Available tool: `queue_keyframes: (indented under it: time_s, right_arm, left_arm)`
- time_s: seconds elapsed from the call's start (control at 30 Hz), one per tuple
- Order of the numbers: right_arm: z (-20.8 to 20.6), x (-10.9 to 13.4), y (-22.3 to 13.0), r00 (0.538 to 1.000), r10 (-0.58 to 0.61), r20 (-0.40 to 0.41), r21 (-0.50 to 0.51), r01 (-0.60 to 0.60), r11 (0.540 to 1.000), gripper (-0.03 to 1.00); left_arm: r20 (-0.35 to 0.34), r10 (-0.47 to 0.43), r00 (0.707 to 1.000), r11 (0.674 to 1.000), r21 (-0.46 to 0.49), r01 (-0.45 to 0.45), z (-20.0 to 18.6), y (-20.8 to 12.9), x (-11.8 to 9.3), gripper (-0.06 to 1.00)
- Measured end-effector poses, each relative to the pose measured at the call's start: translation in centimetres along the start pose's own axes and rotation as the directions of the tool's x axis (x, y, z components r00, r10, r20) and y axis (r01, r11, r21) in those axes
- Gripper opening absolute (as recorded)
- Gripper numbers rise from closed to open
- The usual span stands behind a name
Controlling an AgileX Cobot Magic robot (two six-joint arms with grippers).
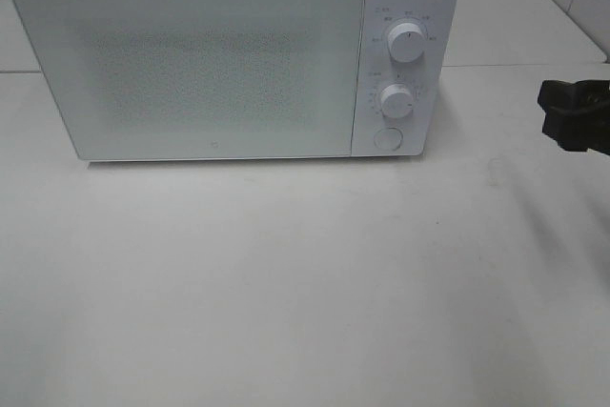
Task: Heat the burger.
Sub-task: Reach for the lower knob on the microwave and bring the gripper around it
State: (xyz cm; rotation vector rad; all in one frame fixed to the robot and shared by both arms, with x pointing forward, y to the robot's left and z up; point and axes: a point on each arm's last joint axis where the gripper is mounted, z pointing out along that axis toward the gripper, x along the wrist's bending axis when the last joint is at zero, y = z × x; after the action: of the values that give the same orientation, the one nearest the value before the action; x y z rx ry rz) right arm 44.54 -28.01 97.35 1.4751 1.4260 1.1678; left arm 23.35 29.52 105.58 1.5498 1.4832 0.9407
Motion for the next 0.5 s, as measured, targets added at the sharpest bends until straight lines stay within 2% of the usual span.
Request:
queue_keyframes:
  time_s: [0.27,0.3,0.5]
  right_arm:
    - [0.9,1.9,-1.9,0.997,-0.062,-0.035,0.015,0.062,0.998,0.73]
    - [1.2,2.7,-2.5,0.996,-0.077,-0.045,0.022,0.078,0.997,0.73]
    - [1.7,4.9,-4.0,0.995,-0.097,-0.025,0.000,0.097,0.995,0.73]
  left_arm:
    - [0.000,0.000,1.000,1.000,0.000,0.000,0.0,0.0,0.0,0.89]
    - [0.000,0.000,1.000,1.000,0.000,0.000,0.0,0.0,0.0,0.89]
    - [0.000,0.000,1.000,1.000,0.000,0.000,0.0,0.0,0.0,0.89]
